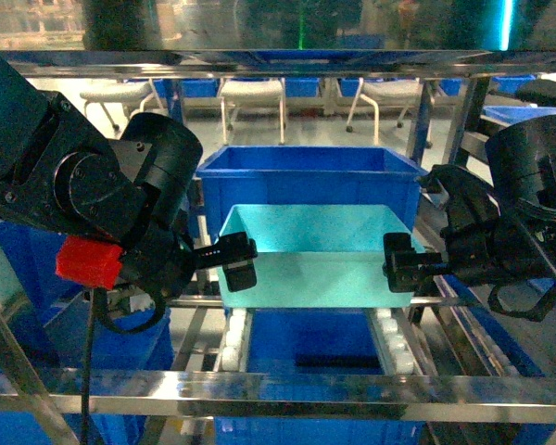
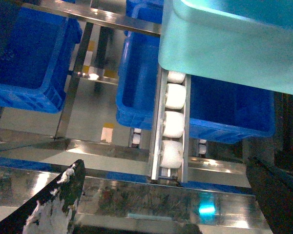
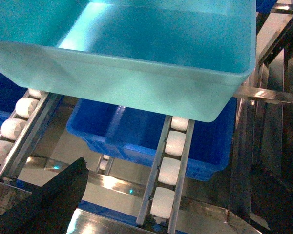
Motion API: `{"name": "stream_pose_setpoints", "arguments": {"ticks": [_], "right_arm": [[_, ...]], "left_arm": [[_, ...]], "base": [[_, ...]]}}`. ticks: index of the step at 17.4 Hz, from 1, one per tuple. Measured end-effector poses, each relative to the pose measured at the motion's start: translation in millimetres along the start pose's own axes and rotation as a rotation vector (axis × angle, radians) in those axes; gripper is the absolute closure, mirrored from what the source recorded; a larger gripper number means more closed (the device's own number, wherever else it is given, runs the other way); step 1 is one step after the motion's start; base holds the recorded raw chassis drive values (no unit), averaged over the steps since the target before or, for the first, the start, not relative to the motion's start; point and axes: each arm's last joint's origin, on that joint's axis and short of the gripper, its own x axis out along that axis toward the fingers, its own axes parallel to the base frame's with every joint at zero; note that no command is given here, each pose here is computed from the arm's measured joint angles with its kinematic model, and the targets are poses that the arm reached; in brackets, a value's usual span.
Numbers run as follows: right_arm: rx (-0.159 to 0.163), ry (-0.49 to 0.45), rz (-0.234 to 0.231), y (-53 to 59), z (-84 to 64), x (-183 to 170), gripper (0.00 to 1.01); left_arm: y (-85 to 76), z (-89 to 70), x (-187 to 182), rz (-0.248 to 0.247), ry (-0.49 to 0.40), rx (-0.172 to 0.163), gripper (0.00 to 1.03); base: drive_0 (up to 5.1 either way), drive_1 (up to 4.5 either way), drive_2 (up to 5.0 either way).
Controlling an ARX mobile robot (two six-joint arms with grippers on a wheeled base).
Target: Organize blue bins on left shelf correctly
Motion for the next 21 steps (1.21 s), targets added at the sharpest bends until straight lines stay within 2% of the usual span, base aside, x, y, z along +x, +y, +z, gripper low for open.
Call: {"name": "stream_pose_setpoints", "arguments": {"ticks": [3, 4, 5, 6, 7, 12, 14, 16, 17, 18, 19, 21], "right_arm": [[0.000, 0.000, 0.001, 0.3, 0.0, 0, 0.03], [-0.042, -0.215, -0.076, 0.5, -3.0, 2, 0.10], [-0.051, -0.400, -0.222, -3.4, -18.8, -11, 0.23], [-0.040, -0.485, -0.288, -9.2, -42.7, -36, 0.36], [-0.037, -0.532, -0.301, -12.4, -49.3, -53, 0.43], [-0.033, -0.656, -0.314, -13.2, -43.9, -91, 0.58], [-0.032, -0.701, -0.316, -11.8, -40.0, -111, 0.67], [-0.035, -0.713, -0.309, -9.6, -41.3, -121, 0.72], [-0.039, -0.689, -0.298, -7.3, -53.7, -134, 0.83], [-0.037, -0.623, -0.294, -6.8, -73.7, -142, 0.96], [-0.034, -0.601, -0.303, -8.4, -86.7, -157, 0.99], [-0.038, -0.691, -0.303, -4.0, -87.0, -188, 0.99]], "left_arm": [[0.5, 0.2, 0, 0.001, 0.000, -0.001, 0.05], [3.2, -0.7, 7, -0.044, -0.255, 0.024, 0.12], [19.0, -18.1, 4, -0.049, -0.455, 0.105, 0.25], [41.3, -40.6, -8, -0.039, -0.535, 0.177, 0.35], [57.1, -49.7, -25, -0.033, -0.614, 0.205, 0.44], [70.1, -42.8, -64, -0.050, -0.793, 0.204, 0.59], [73.3, -37.8, -84, -0.061, -0.872, 0.201, 0.66], [75.7, -38.2, -99, -0.074, -0.908, 0.206, 0.73], [83.5, -49.4, -110, -0.072, -0.894, 0.223, 0.84], [93.8, -69.8, -113, -0.065, -0.819, 0.245, 0.97], [104.8, -84.1, -121, -0.052, -0.785, 0.244, 1.01], [112.9, -84.1, -153, -0.065, -0.901, 0.222, 1.01]], "base": [[0.0, 0.00, 0.0], [0.0, 0.00, 0.0], [0.0, 0.00, 0.0], [0.0, 0.00, 0.0], [0.0, 0.00, 0.0], [0.0, 0.00, 0.0], [0.0, 0.00, 0.0], [0.0, 0.00, 0.0], [0.0, 0.00, 0.0], [0.0, 0.00, 0.0], [0.0, 0.00, 0.0], [0.0, 0.00, 0.0]]}}
